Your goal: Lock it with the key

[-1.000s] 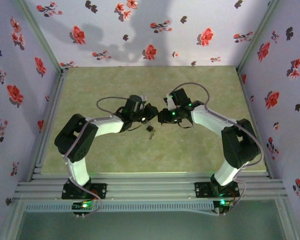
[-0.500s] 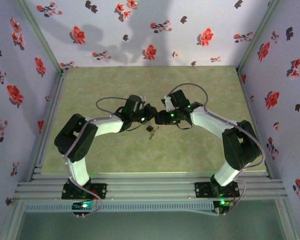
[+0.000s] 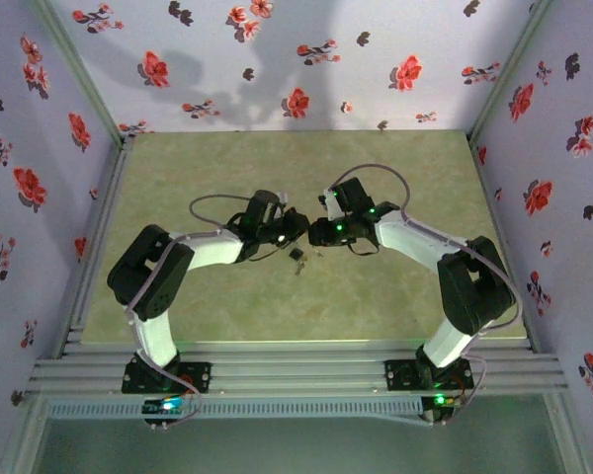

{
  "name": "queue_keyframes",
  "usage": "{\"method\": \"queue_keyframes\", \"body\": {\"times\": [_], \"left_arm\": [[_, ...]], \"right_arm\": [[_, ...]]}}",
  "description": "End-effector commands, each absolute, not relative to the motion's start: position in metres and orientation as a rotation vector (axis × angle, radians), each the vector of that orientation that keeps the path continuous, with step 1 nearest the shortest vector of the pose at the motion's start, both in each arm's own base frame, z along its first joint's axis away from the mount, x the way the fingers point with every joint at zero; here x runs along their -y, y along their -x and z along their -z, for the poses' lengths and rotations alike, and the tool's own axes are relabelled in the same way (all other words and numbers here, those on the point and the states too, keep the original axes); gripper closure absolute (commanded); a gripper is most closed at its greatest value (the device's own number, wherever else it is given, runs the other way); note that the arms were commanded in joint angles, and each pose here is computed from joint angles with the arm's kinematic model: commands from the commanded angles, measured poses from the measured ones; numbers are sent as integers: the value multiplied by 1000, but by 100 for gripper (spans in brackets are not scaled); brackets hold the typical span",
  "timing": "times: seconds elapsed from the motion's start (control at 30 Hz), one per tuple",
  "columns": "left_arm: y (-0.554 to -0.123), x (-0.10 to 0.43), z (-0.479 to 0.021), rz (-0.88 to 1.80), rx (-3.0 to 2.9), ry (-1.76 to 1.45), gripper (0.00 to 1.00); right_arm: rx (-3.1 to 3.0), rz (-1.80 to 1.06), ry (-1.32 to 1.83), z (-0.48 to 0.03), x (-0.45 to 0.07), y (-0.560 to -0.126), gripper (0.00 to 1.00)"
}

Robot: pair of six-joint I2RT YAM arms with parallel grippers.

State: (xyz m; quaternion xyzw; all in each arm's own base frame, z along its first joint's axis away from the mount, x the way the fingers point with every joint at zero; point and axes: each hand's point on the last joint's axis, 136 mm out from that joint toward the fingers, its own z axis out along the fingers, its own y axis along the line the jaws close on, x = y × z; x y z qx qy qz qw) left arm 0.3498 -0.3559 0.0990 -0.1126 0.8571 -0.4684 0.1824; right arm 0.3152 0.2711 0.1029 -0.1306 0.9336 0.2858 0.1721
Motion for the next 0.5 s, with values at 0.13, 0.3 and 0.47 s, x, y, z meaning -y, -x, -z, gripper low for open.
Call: {"method": "queue_keyframes", "body": {"times": [0.13, 0.3, 0.47], "left_arm": [[-344, 358, -118, 1414, -2375, 311, 100], [-344, 358, -121, 1421, -2368, 315, 100], [-345, 357, -126, 1437, -2348, 339, 100]], "right_arm": [[-2646, -782, 401, -96, -275, -318, 69], [-2647, -783, 412, -95, -277, -316, 68], [-2642, -786, 425, -93, -279, -314, 67]]}}
